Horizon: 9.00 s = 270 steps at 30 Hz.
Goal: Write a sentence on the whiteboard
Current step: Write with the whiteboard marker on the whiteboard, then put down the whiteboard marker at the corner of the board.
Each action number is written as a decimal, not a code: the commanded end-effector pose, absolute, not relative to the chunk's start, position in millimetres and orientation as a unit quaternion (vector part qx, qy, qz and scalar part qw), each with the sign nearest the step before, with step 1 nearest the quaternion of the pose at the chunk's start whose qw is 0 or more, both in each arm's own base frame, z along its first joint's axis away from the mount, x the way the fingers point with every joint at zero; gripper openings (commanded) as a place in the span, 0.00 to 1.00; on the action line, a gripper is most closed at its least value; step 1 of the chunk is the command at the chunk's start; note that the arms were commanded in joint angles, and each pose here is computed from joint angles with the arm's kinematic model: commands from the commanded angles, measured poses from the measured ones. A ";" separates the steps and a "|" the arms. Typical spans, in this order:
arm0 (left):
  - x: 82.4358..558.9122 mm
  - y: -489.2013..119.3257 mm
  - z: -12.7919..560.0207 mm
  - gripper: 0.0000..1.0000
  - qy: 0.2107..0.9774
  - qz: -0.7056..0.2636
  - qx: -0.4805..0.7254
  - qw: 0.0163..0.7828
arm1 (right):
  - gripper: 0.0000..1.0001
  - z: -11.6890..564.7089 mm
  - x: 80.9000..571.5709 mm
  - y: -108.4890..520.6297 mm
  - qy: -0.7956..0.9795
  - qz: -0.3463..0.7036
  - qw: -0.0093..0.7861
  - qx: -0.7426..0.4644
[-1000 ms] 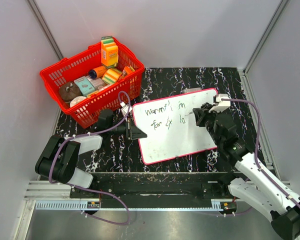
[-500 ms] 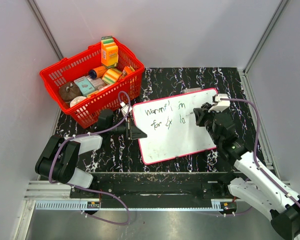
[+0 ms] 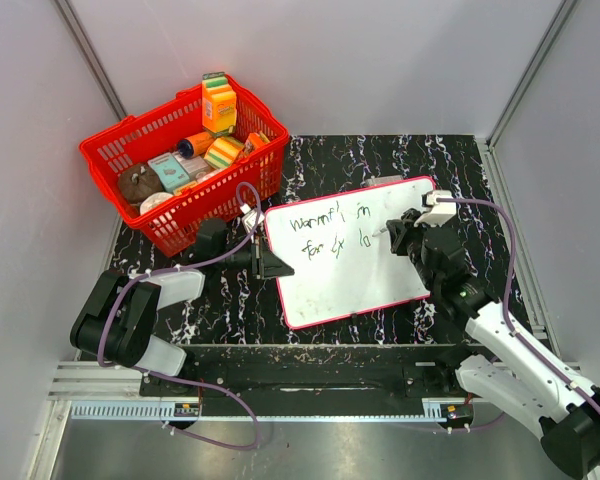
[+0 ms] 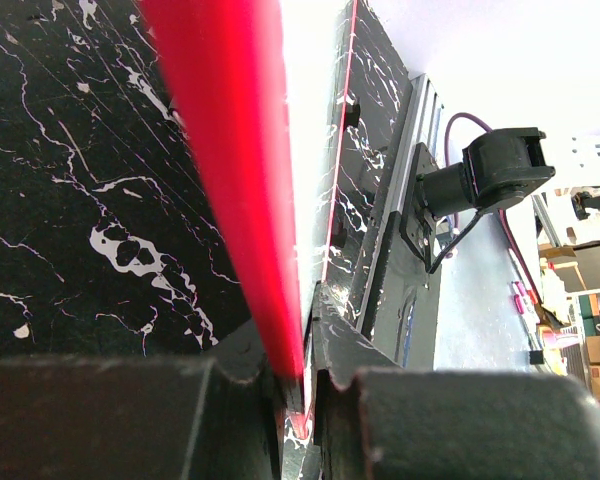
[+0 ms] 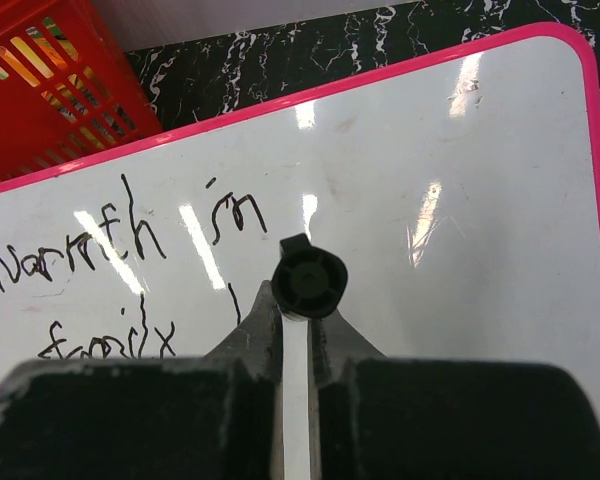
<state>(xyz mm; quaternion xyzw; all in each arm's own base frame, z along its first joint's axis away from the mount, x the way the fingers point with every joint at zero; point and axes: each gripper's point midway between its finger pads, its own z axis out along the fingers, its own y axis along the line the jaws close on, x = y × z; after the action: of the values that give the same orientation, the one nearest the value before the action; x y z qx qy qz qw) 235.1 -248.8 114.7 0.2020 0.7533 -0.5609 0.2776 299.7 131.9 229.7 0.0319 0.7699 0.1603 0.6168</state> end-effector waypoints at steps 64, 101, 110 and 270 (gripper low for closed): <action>250.5 -239.9 92.7 0.00 0.765 -0.507 0.226 0.327 | 0.00 259.8 310.5 117.9 0.738 0.140 0.656 0.077; 250.7 -240.2 92.2 0.00 0.765 -0.508 0.225 0.326 | 0.00 248.0 297.6 115.7 0.743 0.151 0.648 0.072; 250.4 -240.2 92.3 0.00 0.765 -0.508 0.226 0.326 | 0.00 235.3 300.1 116.0 0.752 0.143 0.639 0.074; 274.3 -194.1 124.9 0.99 0.765 -0.375 0.152 0.502 | 0.00 236.6 224.9 130.0 0.754 0.307 0.574 0.093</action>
<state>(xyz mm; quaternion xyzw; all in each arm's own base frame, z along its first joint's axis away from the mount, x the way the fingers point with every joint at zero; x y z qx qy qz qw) 255.6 -217.5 119.7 0.1857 0.7590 -0.4468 0.4356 237.4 124.1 243.3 0.0859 0.7438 0.2791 0.6013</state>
